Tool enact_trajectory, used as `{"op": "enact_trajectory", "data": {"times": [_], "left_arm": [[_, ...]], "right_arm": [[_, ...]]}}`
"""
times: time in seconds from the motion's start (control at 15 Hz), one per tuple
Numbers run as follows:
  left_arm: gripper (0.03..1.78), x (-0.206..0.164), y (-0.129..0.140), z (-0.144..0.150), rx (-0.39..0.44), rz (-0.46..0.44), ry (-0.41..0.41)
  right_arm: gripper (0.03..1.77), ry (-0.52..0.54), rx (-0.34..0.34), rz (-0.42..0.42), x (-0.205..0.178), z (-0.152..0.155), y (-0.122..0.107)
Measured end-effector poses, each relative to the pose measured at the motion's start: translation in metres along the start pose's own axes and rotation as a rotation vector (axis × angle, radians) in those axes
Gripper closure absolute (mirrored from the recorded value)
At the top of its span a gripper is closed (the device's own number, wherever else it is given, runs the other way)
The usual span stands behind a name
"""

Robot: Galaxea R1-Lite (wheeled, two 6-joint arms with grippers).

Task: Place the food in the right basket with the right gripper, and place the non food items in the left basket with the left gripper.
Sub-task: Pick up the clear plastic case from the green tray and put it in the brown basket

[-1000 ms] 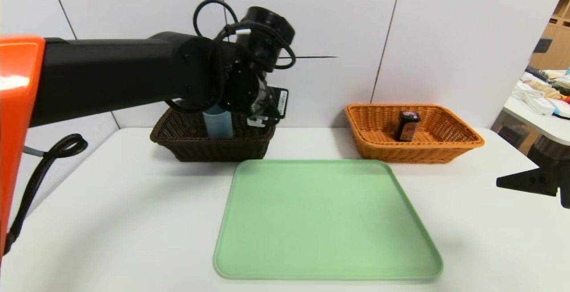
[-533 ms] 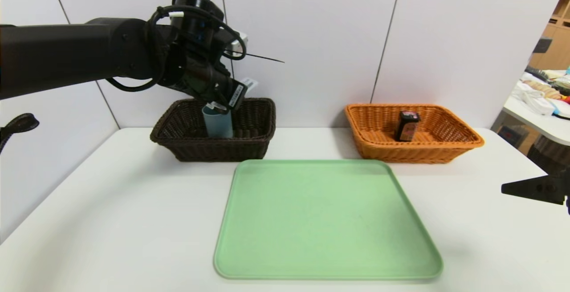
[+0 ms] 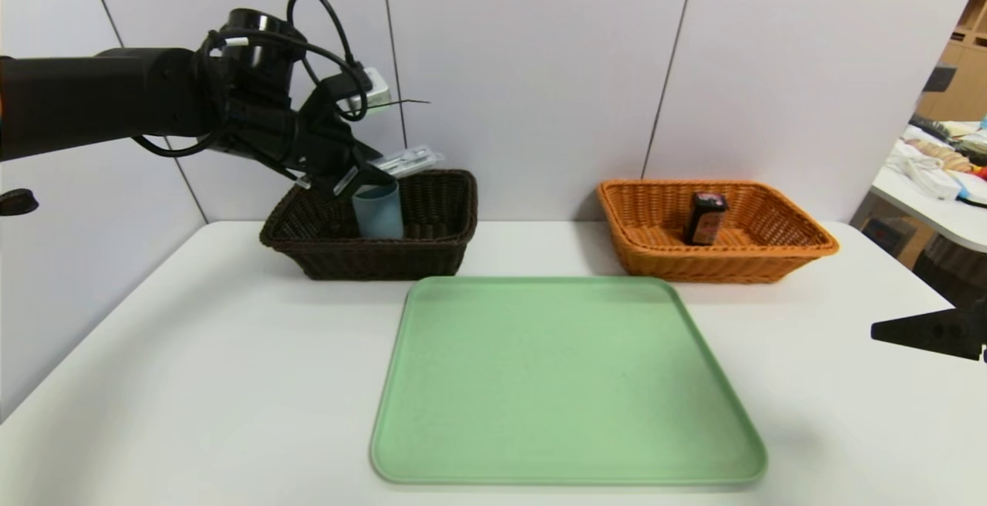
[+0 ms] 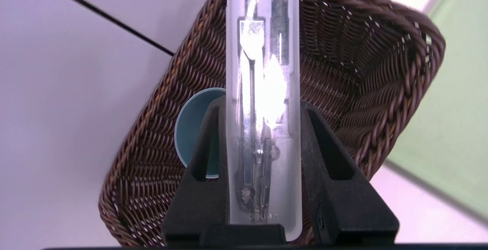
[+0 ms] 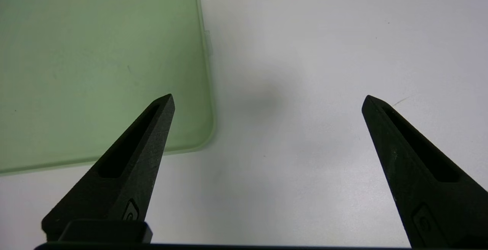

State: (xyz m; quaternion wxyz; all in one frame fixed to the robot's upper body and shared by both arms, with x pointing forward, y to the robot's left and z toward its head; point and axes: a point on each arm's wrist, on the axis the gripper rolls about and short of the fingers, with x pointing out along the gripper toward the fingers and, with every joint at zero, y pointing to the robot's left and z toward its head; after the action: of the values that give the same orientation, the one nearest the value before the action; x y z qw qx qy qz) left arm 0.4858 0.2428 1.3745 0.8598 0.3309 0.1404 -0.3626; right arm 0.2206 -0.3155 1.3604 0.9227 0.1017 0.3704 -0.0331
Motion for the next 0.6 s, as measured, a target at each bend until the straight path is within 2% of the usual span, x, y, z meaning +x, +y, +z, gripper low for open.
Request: {"op": "enact_trajectory", "data": {"times": [0.33, 0.6], "left_arm": [[1.26, 0.006, 0.000, -0.017, 0.150, -0.124, -0.083], [1.26, 0.015, -0.002, -0.028, 0.205, -0.166, -0.074]], "right_arm": [[0.10, 0.002, 0.000, -0.001, 0.000, -0.001, 0.000], [0.10, 0.009, -0.002, -0.002, 0.000, -0.004, -0.001]]}}
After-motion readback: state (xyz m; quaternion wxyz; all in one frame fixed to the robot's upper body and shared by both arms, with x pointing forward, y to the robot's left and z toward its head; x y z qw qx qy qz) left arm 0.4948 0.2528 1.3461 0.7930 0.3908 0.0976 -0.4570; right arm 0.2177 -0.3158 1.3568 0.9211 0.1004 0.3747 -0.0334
